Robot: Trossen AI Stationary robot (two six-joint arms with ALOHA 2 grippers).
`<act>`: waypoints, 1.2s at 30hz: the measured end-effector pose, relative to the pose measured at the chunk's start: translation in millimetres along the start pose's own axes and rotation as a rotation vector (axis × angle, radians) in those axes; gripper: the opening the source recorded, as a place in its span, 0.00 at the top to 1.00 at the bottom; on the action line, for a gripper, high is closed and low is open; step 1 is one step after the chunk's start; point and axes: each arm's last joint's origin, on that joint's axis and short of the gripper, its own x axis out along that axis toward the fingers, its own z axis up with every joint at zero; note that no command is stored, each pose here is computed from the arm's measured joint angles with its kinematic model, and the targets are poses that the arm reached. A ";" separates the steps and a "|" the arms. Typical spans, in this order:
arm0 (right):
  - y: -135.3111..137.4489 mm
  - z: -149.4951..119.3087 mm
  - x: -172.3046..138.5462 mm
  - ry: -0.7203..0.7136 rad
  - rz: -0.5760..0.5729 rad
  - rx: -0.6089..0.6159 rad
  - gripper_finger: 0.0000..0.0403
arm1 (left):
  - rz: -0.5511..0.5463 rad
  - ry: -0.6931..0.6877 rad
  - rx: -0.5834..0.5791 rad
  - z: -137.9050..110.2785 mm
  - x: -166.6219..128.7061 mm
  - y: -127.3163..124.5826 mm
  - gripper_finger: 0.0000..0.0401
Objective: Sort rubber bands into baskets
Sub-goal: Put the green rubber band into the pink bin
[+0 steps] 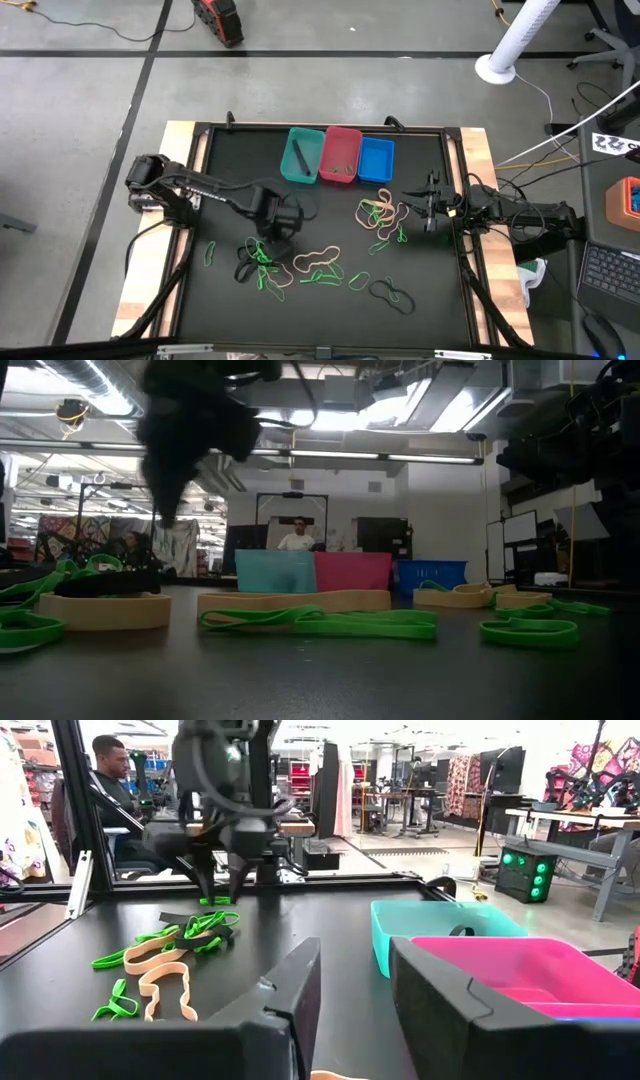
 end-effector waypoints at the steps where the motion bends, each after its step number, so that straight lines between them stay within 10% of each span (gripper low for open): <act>1: 0.0 0.0 0.0 0.000 0.000 0.000 0.70 | 0.017 0.021 0.008 -4.1 0.2 -0.8 0.63; 27: 0.0 0.0 0.0 0.000 0.000 0.000 0.70 | 0.085 0.095 -0.011 -32.4 46.0 11.3 0.64; 36: 0.0 0.1 0.0 0.000 0.000 0.000 0.70 | 0.094 0.102 -0.003 -34.7 50.4 14.1 0.97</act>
